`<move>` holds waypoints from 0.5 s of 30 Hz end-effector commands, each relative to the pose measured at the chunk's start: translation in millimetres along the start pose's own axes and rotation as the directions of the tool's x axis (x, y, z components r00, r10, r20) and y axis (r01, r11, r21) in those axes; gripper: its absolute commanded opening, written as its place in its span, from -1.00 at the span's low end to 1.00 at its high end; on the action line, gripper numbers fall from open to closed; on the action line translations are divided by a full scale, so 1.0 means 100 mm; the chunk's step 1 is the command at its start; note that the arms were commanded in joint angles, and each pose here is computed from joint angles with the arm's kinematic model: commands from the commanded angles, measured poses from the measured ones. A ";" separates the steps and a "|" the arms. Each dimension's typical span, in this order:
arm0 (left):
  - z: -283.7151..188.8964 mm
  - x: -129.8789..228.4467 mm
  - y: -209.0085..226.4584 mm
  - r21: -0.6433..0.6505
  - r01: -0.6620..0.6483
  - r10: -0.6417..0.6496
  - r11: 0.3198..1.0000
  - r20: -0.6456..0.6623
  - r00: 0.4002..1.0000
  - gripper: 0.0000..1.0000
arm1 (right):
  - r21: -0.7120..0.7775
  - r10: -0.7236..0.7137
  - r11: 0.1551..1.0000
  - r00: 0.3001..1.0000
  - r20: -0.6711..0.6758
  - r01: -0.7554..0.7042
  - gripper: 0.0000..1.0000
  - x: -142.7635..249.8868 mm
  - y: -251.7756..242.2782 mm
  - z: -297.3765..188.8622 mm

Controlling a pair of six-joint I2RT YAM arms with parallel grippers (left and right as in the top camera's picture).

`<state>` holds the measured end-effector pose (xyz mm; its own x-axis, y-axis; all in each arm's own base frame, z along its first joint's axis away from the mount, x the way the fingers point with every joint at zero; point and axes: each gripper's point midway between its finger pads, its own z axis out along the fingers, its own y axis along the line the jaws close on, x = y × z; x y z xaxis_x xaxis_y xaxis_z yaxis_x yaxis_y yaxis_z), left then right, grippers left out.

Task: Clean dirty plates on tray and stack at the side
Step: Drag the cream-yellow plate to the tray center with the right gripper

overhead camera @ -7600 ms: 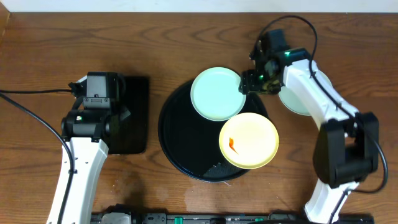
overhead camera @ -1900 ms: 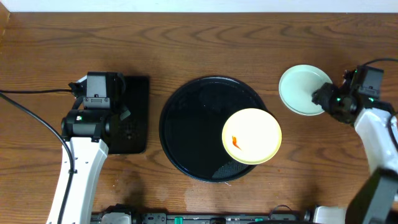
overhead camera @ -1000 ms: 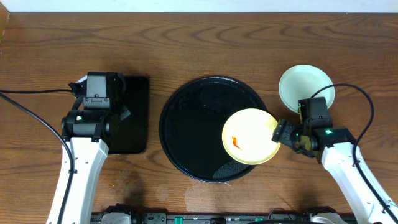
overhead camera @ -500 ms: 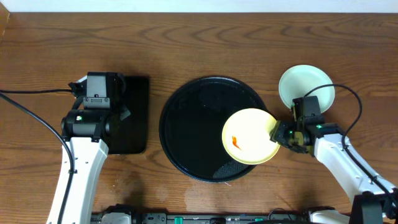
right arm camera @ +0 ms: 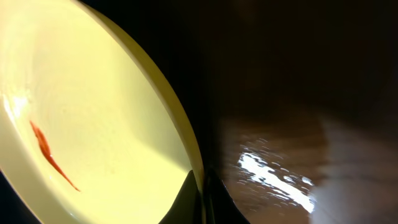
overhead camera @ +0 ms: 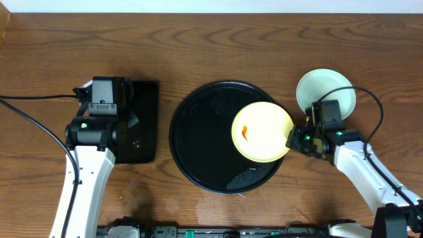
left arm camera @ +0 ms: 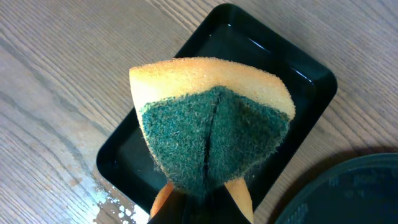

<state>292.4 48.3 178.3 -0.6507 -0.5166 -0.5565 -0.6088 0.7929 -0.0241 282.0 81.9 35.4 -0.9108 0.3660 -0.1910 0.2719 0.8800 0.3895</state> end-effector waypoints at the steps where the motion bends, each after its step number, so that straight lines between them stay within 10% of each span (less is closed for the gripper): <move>1: -0.01 -0.04 0.00 -0.003 0.000 0.000 1.000 0.009 1.000 -0.83 | -0.128 -0.087 0.987 0.995 0.044 0.092 -0.98 -0.20 0.43 -0.14; 15: -0.14 0.20 -0.63 0.371 -0.150 0.196 0.916 -0.090 0.976 -0.84 | -0.096 -0.219 0.969 0.972 0.083 0.226 -0.98 -0.02 0.97 0.41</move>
<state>305.8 16.9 177.3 -0.7236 -0.4599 -0.5146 -0.4621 0.8767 -0.1337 324.3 168.1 52.3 -0.9065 0.1804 -0.3817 0.0003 0.9044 0.4267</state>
